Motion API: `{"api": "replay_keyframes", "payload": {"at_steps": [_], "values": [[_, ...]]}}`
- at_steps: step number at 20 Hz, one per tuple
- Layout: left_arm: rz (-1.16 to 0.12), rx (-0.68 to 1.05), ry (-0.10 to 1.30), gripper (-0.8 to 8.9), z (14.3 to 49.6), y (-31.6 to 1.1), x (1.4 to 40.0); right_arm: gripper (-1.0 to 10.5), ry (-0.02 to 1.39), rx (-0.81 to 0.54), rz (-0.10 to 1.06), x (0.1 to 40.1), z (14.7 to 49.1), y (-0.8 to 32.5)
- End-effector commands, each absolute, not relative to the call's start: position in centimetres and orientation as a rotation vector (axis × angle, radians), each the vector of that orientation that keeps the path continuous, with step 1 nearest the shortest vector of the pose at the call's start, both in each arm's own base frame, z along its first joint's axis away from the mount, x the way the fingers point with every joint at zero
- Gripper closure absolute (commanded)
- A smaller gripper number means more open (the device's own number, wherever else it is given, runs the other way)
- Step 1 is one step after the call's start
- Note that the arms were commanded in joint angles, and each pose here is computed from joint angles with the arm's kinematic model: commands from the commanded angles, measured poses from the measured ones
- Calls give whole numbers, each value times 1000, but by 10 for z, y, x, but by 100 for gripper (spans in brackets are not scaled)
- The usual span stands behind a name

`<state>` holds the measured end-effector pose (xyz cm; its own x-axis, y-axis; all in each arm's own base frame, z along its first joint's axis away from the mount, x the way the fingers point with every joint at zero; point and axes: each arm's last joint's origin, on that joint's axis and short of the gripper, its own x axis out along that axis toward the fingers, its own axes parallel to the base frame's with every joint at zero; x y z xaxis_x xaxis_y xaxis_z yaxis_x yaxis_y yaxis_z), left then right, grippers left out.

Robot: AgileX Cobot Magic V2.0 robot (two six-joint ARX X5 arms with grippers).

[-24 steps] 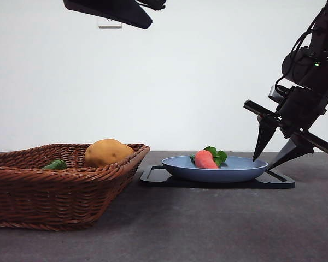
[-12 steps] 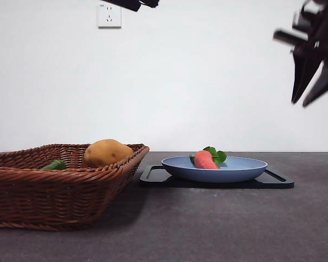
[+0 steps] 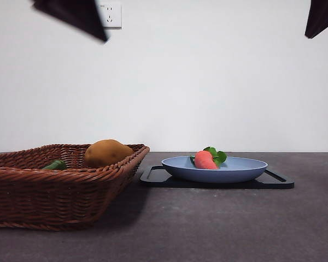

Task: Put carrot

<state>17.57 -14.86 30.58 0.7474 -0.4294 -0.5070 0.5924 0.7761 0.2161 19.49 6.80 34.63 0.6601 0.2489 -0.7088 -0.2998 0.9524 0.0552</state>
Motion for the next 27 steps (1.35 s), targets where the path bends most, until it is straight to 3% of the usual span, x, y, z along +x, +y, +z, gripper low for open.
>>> {"api": "replay_keyframes", "payload": {"at_steps": [1,5,10,15,19,27], "values": [[-519,344,519,807,305,-138,178,941,711,-88,309,181,344,68],[-490,321,535,807,311,-119,173,941,591,-80,303,160,332,64],[-409,243,438,807,326,-79,148,941,443,-48,314,134,304,54],[-347,119,441,807,295,-49,122,941,332,-16,321,122,281,49],[-294,19,411,807,279,-36,104,941,301,12,322,121,272,49],[-290,11,435,805,276,-36,107,936,309,54,314,126,272,51]]}}
